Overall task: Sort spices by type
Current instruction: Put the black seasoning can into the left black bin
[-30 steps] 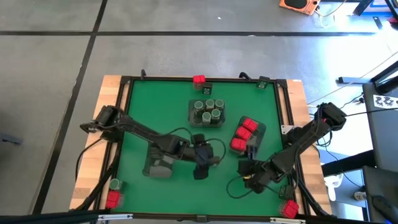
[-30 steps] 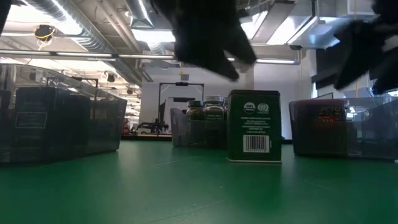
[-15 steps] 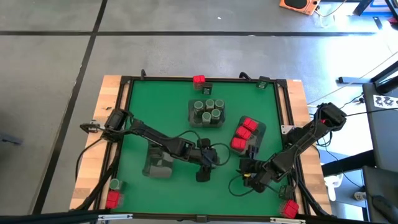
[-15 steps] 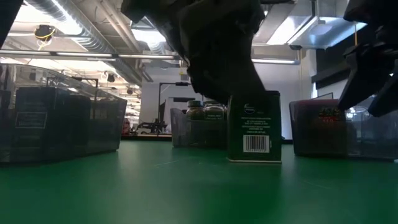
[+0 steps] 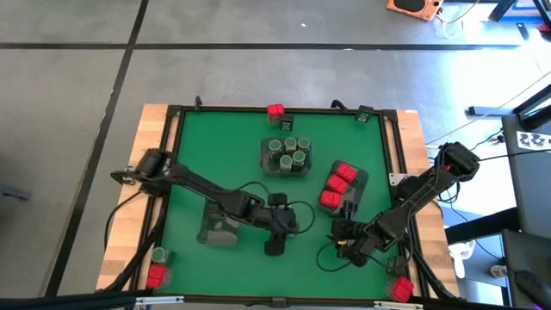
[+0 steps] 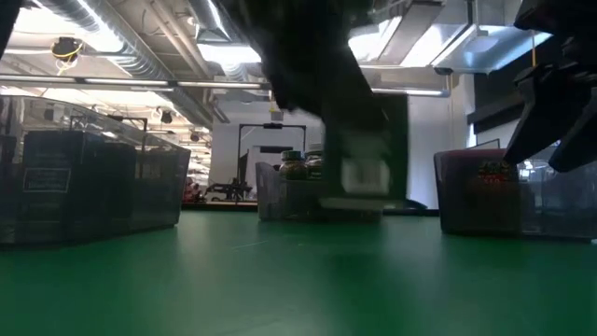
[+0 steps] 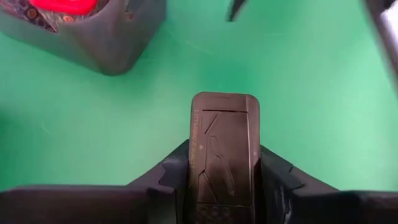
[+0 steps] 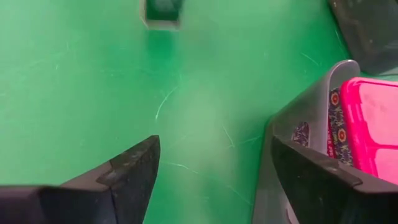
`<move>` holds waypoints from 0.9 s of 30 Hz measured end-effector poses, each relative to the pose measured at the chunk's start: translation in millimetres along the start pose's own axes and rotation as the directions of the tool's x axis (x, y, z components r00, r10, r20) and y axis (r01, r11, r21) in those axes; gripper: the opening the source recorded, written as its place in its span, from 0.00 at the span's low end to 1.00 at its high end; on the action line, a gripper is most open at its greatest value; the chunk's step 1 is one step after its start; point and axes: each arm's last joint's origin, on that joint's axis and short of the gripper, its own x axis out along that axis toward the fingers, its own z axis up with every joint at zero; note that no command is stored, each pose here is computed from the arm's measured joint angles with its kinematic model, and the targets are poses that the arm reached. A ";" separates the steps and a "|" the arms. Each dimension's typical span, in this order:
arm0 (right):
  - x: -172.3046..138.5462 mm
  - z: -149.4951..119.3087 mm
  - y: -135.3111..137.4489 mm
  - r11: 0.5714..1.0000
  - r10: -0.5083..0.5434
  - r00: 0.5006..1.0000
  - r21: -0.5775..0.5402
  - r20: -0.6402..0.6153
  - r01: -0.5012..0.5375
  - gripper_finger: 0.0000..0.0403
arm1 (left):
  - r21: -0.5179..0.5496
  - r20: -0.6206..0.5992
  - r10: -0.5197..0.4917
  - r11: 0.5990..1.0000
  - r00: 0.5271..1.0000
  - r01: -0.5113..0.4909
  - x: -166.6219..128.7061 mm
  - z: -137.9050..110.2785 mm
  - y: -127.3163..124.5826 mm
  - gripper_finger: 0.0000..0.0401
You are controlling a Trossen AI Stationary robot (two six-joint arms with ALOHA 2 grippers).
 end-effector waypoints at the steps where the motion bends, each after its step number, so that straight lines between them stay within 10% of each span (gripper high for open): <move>1: 0.0 0.1 0.1 1.000 0.001 1.000 0.001 0.001 -0.001 0.76 | 0.001 0.001 -0.006 1.000 1.000 0.006 -8.7 1.7 -3.2 0.29; 15: -0.1 3.8 3.7 0.999 0.035 0.999 0.021 0.033 -0.035 0.76 | -0.019 -0.024 0.078 0.997 0.997 -0.078 -140.8 -4.3 -32.1 0.31; 27: -0.1 3.9 3.8 0.999 0.036 0.999 0.021 0.034 -0.036 0.76 | -0.042 -0.190 0.204 0.976 0.960 -0.216 -178.1 -41.5 -44.4 0.32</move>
